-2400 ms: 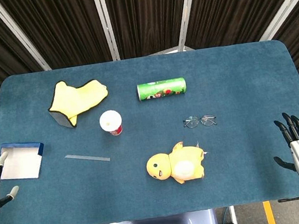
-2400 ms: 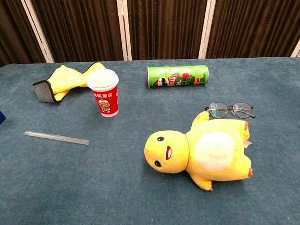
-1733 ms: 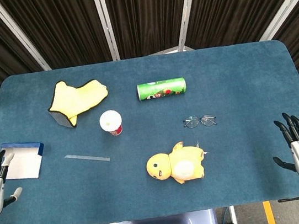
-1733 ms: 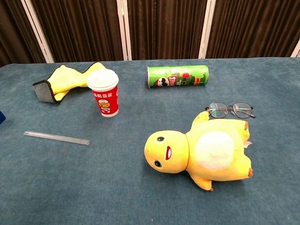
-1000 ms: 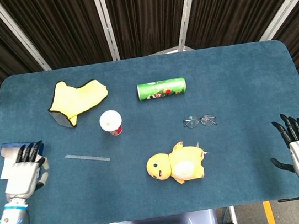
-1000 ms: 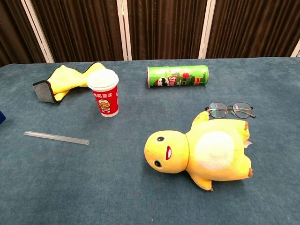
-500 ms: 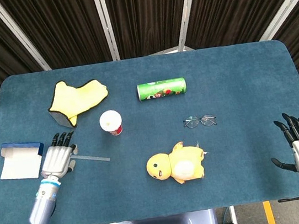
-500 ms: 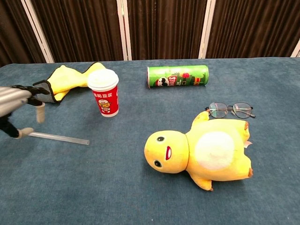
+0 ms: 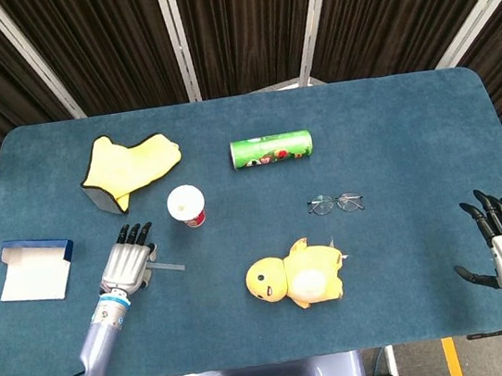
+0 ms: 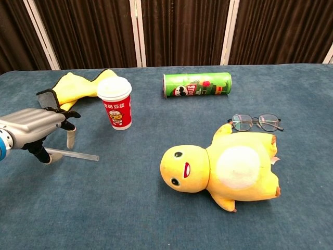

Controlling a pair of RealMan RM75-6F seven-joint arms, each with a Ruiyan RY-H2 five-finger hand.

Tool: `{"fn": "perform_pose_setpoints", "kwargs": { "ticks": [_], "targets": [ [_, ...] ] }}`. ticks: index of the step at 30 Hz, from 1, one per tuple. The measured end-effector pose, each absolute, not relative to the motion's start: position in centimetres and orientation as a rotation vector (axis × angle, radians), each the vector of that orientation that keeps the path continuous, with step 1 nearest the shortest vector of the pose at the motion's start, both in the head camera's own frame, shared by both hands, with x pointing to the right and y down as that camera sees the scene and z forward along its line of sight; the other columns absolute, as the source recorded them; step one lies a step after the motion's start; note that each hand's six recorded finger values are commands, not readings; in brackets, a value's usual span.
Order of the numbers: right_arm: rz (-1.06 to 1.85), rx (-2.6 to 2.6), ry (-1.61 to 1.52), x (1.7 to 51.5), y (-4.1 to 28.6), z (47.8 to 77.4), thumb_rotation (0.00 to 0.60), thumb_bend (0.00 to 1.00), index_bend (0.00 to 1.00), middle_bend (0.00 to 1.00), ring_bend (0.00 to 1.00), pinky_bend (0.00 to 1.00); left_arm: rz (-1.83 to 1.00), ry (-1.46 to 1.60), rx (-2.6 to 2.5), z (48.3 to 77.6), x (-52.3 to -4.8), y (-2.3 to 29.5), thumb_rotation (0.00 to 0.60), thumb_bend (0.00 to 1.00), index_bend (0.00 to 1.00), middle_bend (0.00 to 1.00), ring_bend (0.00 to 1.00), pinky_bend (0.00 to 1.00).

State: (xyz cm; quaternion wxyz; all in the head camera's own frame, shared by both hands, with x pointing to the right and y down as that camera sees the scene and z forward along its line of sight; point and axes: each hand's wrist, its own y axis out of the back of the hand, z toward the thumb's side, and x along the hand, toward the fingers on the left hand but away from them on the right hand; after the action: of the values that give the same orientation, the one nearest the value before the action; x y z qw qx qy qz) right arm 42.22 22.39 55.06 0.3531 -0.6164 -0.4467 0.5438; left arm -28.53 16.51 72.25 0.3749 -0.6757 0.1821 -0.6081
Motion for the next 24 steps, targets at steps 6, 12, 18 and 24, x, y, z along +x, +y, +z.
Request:
{"fn": "perform_pose_setpoints", "kwargs": {
  "ticks": [6,12,18,24],
  "targets": [
    [1.399,-1.602,-1.157,42.1,22.4,55.0,0.6,0.09,0.12,0.0,0.0,0.0,-1.559,0.452,-1.72,72.7,-28.3,16.8,0.6,0.41,0.49,0.0,0.0,0.0],
    [1.397,-1.606,-1.16,42.0,22.5,55.0,0.6,0.09,0.12,0.0,0.0,0.0,-1.563,0.439,-1.706,73.3,-28.1,17.1,0.6,0.41,0.51,0.0,0.0,0.0],
    [1.393,-1.61,-1.169,42.1,22.4,54.9,0.6,0.09,0.12,0.0,0.0,0.0,-1.566,0.438,-1.705,73.6,-28.0,17.3,0.6,0.41,0.58,0.01,0.0,0.0],
    [1.388,-1.614,-1.174,42.0,22.4,54.8,0.6,0.09,0.12,0.0,0.0,0.0,-1.552,0.459,-1.708,73.3,-27.9,17.3,0.6,0.41,0.59,0.01,0.0,0.0]
  ]
}}
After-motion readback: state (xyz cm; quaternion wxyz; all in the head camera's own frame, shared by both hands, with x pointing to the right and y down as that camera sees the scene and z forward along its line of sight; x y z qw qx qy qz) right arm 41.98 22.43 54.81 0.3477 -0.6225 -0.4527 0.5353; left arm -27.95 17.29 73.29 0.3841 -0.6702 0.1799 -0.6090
